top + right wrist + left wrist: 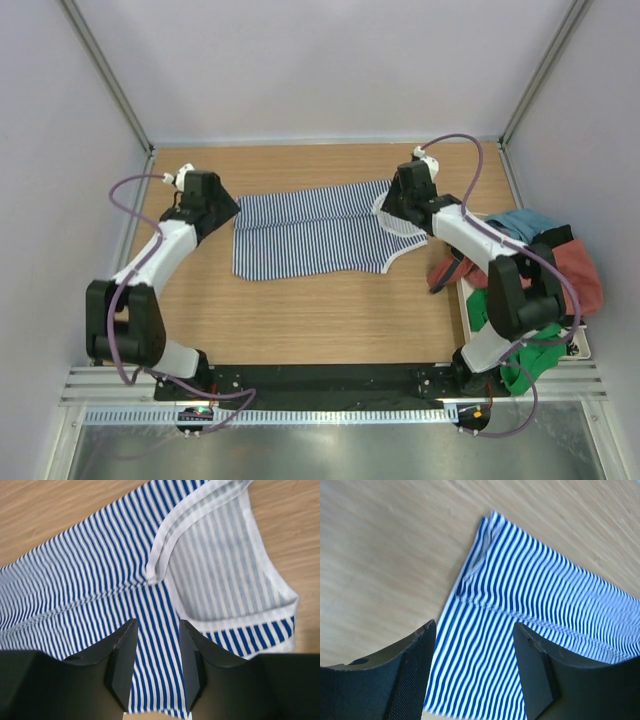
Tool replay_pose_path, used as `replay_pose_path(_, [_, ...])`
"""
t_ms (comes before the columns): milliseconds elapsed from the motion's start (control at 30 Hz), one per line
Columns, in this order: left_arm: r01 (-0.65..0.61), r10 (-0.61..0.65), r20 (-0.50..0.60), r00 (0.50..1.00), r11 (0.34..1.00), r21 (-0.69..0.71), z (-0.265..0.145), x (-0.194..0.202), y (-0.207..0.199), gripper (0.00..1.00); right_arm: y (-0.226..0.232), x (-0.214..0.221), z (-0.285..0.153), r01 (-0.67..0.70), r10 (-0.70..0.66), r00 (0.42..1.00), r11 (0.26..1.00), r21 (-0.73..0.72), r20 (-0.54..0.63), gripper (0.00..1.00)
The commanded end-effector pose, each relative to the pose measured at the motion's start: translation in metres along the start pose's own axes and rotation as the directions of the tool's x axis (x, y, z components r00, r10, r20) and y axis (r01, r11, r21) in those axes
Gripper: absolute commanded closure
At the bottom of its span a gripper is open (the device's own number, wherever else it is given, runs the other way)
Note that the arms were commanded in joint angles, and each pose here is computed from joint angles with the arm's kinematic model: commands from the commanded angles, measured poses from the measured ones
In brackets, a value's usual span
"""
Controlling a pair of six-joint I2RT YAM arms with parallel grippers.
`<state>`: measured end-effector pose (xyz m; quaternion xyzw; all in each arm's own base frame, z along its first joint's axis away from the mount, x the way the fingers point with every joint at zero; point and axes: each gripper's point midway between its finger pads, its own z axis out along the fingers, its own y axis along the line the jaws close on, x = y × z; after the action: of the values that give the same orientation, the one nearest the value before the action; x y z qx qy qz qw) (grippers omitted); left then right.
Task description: Fold and stack the tank tops
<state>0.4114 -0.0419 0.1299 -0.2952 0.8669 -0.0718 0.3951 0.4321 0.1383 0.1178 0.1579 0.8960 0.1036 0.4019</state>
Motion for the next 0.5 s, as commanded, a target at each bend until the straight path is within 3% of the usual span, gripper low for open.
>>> replay_pose_path(0, [0.038, -0.037, -0.037, 0.999, 0.999, 0.038, -0.028, 0.031, 0.007, 0.37, -0.003, 0.039, -0.025, 0.059, -0.061, 0.996, 0.997, -0.04, -0.065, 0.54])
replay_pose_path(200, [0.059, -0.051, -0.141, 0.989, 0.997, 0.055, -0.051, 0.084, 0.035, 0.45, -0.021, 0.104, -0.058, 0.125, -0.134, 0.975, 0.99, -0.061, -0.177, 0.51])
replay_pose_path(467, [0.017, -0.019, -0.127, 0.992, 1.0, -0.011, -0.057, 0.103, 0.067, 0.48, -0.039, 0.137, -0.065, 0.11, -0.12, 0.967, 0.992, -0.056, -0.226, 0.5])
